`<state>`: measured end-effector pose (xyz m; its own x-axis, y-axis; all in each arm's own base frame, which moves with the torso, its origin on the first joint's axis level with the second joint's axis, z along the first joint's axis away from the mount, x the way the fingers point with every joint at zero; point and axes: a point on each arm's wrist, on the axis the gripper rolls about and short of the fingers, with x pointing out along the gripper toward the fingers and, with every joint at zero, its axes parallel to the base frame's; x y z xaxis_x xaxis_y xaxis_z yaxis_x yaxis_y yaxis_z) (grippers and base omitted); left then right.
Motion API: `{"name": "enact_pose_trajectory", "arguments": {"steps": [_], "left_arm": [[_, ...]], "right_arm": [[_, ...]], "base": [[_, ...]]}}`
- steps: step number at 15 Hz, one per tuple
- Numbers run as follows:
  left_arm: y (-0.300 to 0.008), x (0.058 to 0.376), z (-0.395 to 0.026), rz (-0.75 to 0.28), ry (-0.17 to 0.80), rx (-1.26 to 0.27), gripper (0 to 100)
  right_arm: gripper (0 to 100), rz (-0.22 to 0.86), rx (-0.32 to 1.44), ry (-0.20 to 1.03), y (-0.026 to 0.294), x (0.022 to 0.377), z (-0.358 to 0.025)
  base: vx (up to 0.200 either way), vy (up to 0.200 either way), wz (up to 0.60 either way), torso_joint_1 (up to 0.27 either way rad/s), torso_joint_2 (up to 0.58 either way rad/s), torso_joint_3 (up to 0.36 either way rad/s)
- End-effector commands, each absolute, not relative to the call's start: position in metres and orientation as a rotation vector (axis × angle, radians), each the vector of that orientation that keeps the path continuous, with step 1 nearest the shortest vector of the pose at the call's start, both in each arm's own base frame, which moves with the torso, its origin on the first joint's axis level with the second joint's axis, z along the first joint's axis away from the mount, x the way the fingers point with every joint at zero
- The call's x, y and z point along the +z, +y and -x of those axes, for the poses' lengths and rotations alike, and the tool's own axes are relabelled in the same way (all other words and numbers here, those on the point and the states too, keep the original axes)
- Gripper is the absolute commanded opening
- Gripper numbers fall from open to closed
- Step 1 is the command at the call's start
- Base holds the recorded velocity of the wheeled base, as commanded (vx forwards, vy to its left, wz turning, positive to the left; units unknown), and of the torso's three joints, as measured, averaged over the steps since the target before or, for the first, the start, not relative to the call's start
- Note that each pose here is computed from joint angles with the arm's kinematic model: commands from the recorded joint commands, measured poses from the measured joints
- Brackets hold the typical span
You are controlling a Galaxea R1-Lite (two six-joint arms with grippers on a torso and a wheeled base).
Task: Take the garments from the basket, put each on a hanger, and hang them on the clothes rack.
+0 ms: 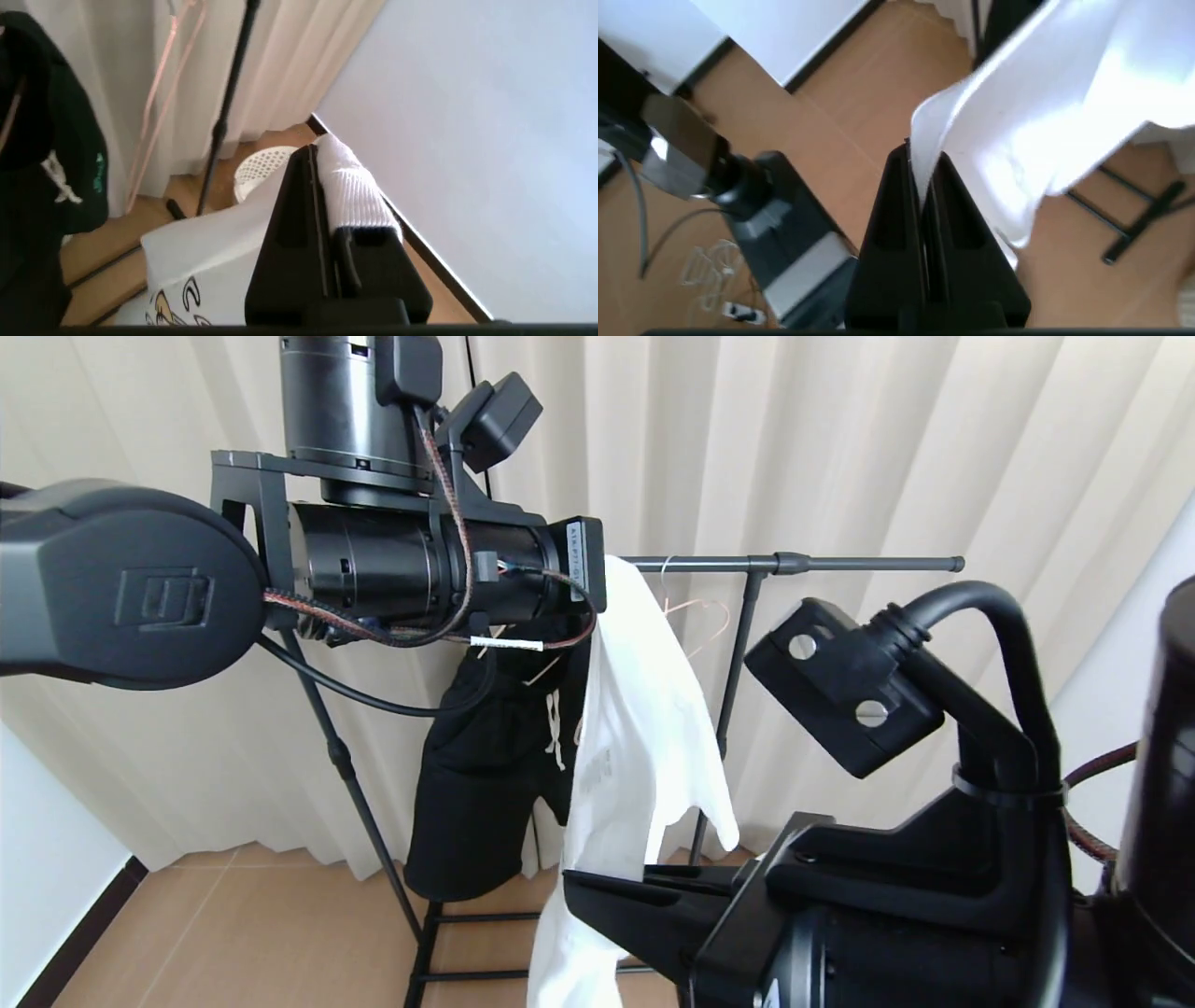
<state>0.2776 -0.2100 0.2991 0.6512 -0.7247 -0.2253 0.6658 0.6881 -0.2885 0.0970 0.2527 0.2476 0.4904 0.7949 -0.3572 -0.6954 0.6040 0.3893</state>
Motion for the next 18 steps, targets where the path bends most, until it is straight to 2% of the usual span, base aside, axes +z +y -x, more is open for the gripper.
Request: {"name": "enact_pose_trajectory", "arguments": {"steps": [1,5,6,8,9,11,14,18], "left_arm": [[-0.212,0.297,-0.278,0.184,0.341,-0.8,0],[-0.211,0.299,-0.278,0.192,0.326,-0.791,0],[-0.211,0.299,-0.279,0.191,0.33,-0.787,0],[-0.206,0.297,-0.279,0.189,0.343,-0.763,0],[-0.2,0.297,-0.279,0.182,0.355,-0.705,0],[-0.194,0.297,-0.275,0.159,0.385,-0.621,0],[-0.185,0.296,-0.261,0.091,0.455,-0.549,0],[-0.18,0.281,-0.237,-0.013,0.609,-0.509,0]], "right_arm": [[0,-0.19,0.912,0.566,0.264,0.237,-0.098],[0,-0.182,0.881,0.559,0.258,0.237,-0.102],[0,-0.144,0.861,0.552,0.252,0.236,-0.106],[0,-0.014,0.808,0.525,0.232,0.237,-0.113],[0,0.1,0.768,0.542,0.211,0.234,-0.117],[0,0.192,0.701,0.539,0.189,0.235,-0.129],[0,0.224,0.56,0.54,0.173,0.23,-0.159],[0,0.211,0.407,0.518,0.184,0.21,-0.203]], "base": [[0.0,0.0,0.0,0.0,0.0,0.0],[0.0,0.0,0.0,0.0,0.0,0.0],[0.0,0.0,0.0,0.0,0.0,0.0],[0.0,0.0,0.0,0.0,0.0,0.0],[0.0,0.0,0.0,0.0,0.0,0.0],[0.0,0.0,0.0,0.0,0.0,0.0],[0.0,0.0,0.0,0.0,0.0,0.0],[0.0,0.0,0.0,0.0,0.0,0.0]]}}
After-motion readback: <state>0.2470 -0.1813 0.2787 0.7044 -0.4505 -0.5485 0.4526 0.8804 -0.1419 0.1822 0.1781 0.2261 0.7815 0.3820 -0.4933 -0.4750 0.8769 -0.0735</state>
